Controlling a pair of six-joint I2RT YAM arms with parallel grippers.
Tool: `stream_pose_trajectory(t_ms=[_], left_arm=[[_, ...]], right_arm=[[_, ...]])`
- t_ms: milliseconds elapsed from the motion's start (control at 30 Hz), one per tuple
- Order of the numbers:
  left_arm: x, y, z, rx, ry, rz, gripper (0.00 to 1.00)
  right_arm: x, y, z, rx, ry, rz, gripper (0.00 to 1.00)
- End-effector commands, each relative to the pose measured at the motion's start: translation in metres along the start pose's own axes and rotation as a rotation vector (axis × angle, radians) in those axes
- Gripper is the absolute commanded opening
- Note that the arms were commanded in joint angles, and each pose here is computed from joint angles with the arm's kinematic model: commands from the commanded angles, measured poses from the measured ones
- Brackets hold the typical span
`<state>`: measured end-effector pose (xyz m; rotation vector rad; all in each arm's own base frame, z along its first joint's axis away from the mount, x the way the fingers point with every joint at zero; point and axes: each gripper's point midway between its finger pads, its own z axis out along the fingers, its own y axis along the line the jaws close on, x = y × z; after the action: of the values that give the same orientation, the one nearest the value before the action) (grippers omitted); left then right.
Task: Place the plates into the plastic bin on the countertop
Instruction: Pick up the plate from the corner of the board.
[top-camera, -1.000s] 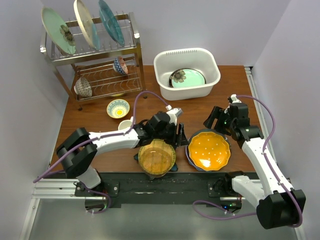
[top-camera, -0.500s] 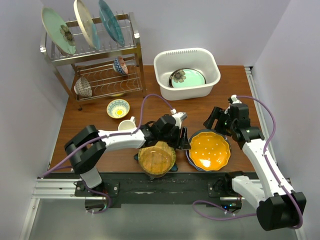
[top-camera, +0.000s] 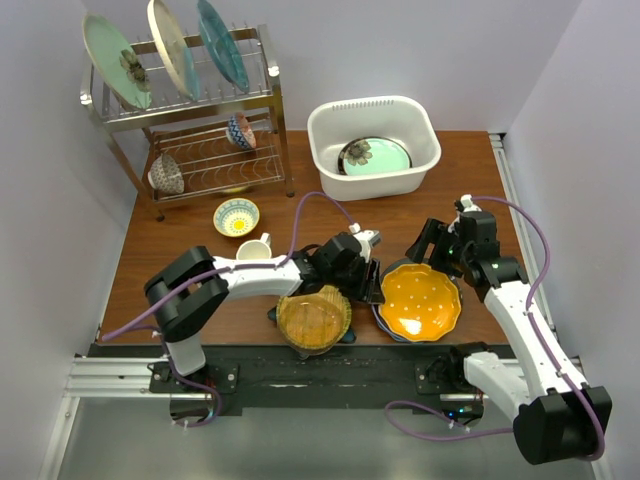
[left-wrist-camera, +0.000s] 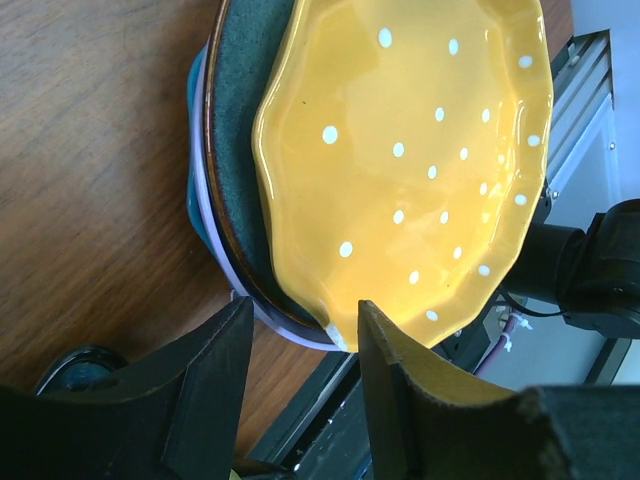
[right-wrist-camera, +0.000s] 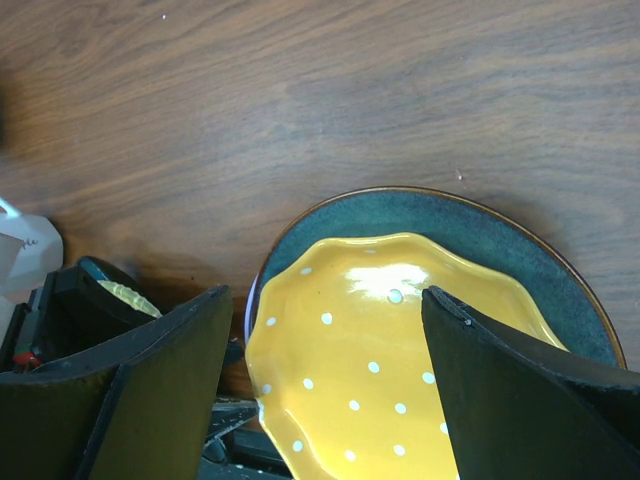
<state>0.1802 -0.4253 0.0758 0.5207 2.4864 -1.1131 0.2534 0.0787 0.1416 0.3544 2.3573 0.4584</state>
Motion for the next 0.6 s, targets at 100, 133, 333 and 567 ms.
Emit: stream_pose_trajectory(t_ms=[100, 133, 333, 567], left_arm=[[-0.020, -0.019, 0.001, 0.007, -0.045, 0.036, 0.50], [-0.019, -0.020, 0.002, 0.008, -0.044, 0.037, 0.50], [-0.013, -0.013, 0.006, -0.031, -0.012, 0.031, 0.46], [-0.013, -0.011, 0.007, -0.041, -0.011, 0.030, 0.44]], right_arm=[[-0.004, 0.007, -0.003, -0.036, -0.026, -0.012, 0.80], [-0.004, 0.007, -0.004, -0.036, -0.020, -0.012, 0.80], [-0.004, 0.007, -0.004, -0.038, -0.021, -0.005, 0.80], [-0.007, 0.010, -0.004, -0.048, -0.028, -0.009, 0.80]])
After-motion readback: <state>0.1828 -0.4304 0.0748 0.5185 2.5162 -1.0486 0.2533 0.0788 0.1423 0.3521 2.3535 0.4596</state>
